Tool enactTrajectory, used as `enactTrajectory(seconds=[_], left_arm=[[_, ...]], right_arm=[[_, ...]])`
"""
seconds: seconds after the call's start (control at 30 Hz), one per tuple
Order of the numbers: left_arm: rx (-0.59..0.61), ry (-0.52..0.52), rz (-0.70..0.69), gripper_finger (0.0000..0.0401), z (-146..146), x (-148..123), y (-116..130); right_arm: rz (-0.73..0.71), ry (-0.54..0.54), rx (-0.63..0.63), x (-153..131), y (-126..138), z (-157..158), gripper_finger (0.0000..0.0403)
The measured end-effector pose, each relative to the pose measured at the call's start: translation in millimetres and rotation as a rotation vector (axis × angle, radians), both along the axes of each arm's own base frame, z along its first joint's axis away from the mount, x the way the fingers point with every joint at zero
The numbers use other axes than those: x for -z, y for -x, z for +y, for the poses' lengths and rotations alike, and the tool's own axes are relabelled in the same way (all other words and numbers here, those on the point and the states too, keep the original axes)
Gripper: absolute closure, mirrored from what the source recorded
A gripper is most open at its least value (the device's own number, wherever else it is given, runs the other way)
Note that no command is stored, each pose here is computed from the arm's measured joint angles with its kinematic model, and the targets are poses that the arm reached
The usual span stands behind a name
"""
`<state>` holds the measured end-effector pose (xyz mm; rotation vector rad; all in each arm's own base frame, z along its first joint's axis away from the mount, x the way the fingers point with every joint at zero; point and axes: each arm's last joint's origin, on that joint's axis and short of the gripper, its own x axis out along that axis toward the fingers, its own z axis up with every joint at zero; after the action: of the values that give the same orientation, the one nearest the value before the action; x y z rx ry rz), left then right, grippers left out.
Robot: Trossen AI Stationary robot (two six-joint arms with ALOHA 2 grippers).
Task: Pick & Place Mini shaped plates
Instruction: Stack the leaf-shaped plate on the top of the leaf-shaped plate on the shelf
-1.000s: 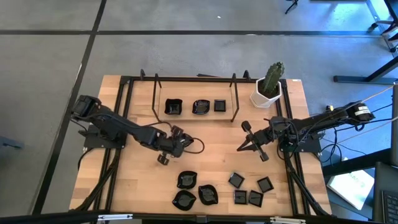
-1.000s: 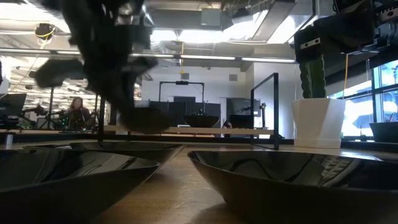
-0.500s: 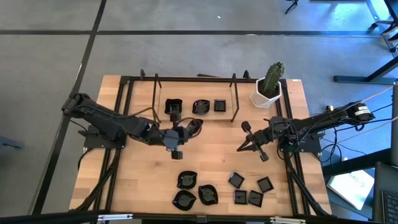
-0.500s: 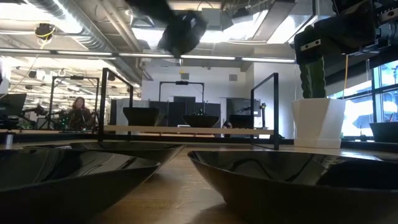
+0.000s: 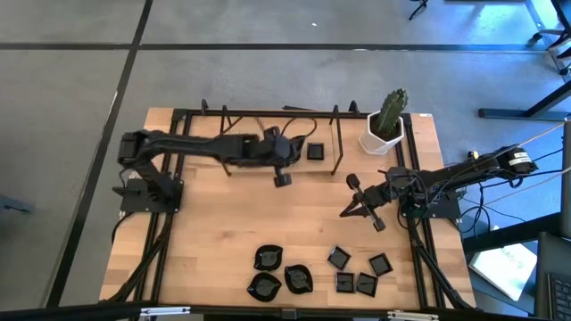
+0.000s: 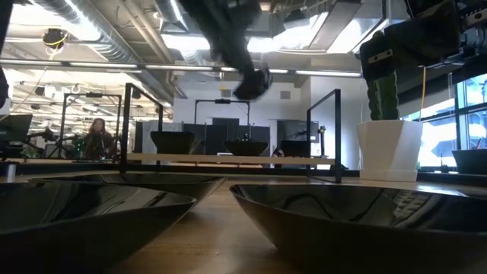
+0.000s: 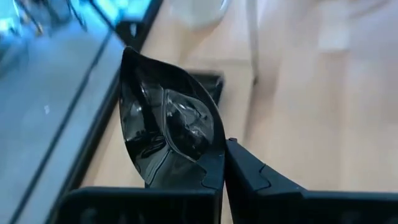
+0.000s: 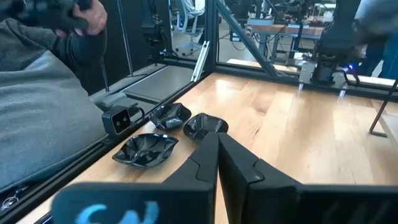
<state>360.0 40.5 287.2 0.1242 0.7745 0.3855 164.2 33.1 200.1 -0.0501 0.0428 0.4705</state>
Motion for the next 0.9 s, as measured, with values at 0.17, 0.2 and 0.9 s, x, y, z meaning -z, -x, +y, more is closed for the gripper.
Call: enactTrajectory(seconds=[0.17,0.2,0.9], left_arm=[[-0.063,0.088,0.116,0.0399,39,44,-13],[-0.07,0.102,0.131,0.0398,44,50,-14],[0.017,0.057,0.228,0.037,39,73,-23]], right_arm=[[0.035,0.001,0.0,3,0,0,0.0389],[0.041,0.002,0.0,4,0,0,0.0389],[0.041,0.005,-0.008,4,0,0,0.0389]])
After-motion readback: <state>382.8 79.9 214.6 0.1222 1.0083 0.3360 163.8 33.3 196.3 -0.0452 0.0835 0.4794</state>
